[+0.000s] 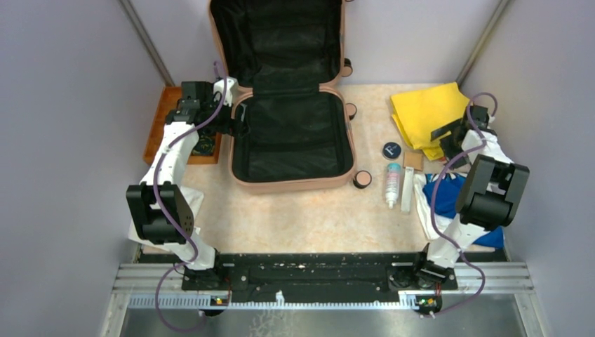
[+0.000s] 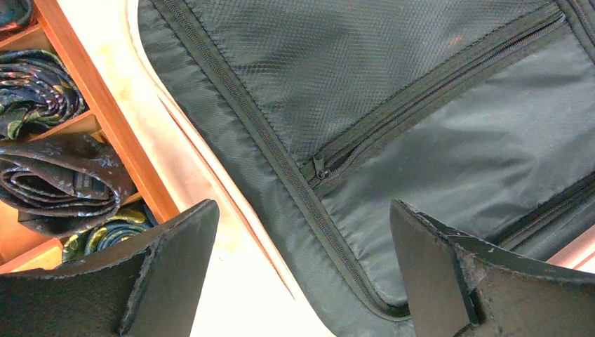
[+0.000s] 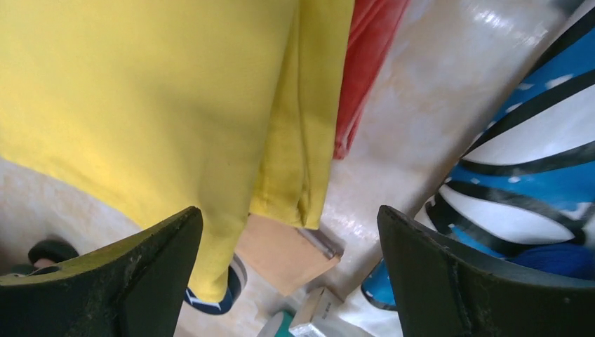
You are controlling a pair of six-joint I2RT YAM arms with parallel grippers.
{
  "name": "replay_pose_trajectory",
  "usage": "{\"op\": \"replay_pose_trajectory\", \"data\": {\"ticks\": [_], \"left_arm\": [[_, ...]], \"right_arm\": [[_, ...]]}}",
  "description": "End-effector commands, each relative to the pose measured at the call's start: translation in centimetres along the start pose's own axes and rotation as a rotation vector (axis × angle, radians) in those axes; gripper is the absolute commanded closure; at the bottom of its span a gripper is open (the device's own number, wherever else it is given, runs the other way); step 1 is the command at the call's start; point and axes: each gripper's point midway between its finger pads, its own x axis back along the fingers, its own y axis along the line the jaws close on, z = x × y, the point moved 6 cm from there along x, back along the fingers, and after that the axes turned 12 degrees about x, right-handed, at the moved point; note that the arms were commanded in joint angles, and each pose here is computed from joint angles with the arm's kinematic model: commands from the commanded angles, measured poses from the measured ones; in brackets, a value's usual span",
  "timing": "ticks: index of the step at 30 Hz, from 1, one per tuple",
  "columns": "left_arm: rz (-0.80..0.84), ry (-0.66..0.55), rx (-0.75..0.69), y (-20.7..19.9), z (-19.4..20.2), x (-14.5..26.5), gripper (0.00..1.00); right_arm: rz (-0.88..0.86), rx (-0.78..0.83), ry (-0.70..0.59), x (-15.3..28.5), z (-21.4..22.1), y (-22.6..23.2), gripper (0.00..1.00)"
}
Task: Pack the luggage
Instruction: Pick up the clothes from the corner of the board.
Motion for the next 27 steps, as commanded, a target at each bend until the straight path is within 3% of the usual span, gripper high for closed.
{"op": "replay_pose_trajectory", "data": {"ticks": [1, 5, 16, 21, 25, 27], "left_arm": [[-0.002, -0.028, -0.021, 0.0, -0.6, -0.1, 0.02], [-0.015, -0.027, -0.023, 0.3, -0.4, -0.3, 0.02], [-0.047, -0.029, -0.036, 0.6, -0.7, -0.1, 0.02], [-0.049, -0.022, -0.033, 0.7, -0.6, -0.1, 0.02], [-0.045, -0.021, -0.026, 0.6, -0.6, -0.2, 0.02], [-0.045, -0.024, -0.025, 0.6, -0.7, -0.2, 0.02]], "right_arm": [[-0.140, -0.064, 0.019, -0.5, 0.7, 1.9, 0.05], [-0.141, -0.093, 0.028, -1.9, 1.3, 2.2, 0.06], [-0.162, -0.140, 0.012, -5.7, 1.7, 2.4, 0.28], [-0.192, -0.157, 0.010, -5.5, 2.4, 2.3, 0.37], [-0.198, -0.159, -0.011, -4.7, 2.5, 2.0, 0.37], [-0.193, -0.160, -0.019, -4.6, 2.5, 1.8, 0.46]]}}
